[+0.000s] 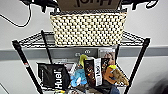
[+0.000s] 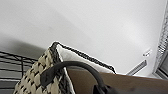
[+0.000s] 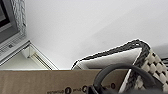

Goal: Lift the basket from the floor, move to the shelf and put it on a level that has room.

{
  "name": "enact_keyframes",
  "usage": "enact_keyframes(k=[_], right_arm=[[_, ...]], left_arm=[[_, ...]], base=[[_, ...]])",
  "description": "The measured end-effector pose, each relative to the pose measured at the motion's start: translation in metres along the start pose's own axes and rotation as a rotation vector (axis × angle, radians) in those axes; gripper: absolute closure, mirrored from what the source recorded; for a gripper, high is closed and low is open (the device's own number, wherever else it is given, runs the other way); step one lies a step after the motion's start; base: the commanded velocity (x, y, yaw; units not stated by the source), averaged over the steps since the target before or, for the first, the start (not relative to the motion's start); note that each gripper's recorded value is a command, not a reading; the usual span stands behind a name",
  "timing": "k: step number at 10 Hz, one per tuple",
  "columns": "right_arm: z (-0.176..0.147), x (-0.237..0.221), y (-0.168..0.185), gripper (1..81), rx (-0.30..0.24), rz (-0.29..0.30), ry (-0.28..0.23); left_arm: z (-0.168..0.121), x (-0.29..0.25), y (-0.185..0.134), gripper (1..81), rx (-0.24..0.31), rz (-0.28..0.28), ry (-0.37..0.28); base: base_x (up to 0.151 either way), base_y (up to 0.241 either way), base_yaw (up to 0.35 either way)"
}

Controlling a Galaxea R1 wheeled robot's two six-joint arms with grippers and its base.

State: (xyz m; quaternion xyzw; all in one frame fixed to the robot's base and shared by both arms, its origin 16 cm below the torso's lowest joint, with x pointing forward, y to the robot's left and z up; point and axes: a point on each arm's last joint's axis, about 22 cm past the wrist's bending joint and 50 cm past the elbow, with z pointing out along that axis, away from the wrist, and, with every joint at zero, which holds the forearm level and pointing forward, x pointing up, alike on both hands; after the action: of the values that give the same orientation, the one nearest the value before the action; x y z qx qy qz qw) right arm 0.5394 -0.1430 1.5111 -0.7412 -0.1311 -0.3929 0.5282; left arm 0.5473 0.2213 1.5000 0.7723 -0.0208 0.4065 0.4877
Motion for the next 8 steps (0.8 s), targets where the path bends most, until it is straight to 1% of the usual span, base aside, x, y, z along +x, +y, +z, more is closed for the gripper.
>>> enact_keyframes(k=[2,3,4,5,6,8], right_arm=[[0.008,0.01,0.025,81.1,-0.015,0.028,0.025],[0.013,0.015,0.032,81.1,-0.019,0.033,0.033],[0.017,0.018,0.04,81.1,-0.022,0.042,0.042],[0.021,0.02,0.052,81.1,-0.023,0.057,0.058],[0.021,0.023,0.063,81.1,-0.027,0.074,0.071],[0.025,0.026,0.076,81.1,-0.027,0.09,0.081]], left_arm=[[0.004,0.013,-0.014,81.1,0.005,-0.014,0.026],[0.004,0.02,-0.025,81.1,0.011,-0.035,0.042],[0.006,0.025,-0.035,81.1,0.018,-0.039,0.054],[0.007,0.029,-0.039,81.1,0.019,-0.052,0.058],[0.01,0.031,-0.041,81.1,0.021,-0.043,0.06],[0.012,0.03,-0.042,81.1,0.023,-0.038,0.057]], base=[[0.0,0.0,0.0],[0.0,0.0,0.0],[0.0,0.0,0.0],[0.0,0.0,0.0],[0.0,0.0,0.0],[0.0,0.0,0.0]])
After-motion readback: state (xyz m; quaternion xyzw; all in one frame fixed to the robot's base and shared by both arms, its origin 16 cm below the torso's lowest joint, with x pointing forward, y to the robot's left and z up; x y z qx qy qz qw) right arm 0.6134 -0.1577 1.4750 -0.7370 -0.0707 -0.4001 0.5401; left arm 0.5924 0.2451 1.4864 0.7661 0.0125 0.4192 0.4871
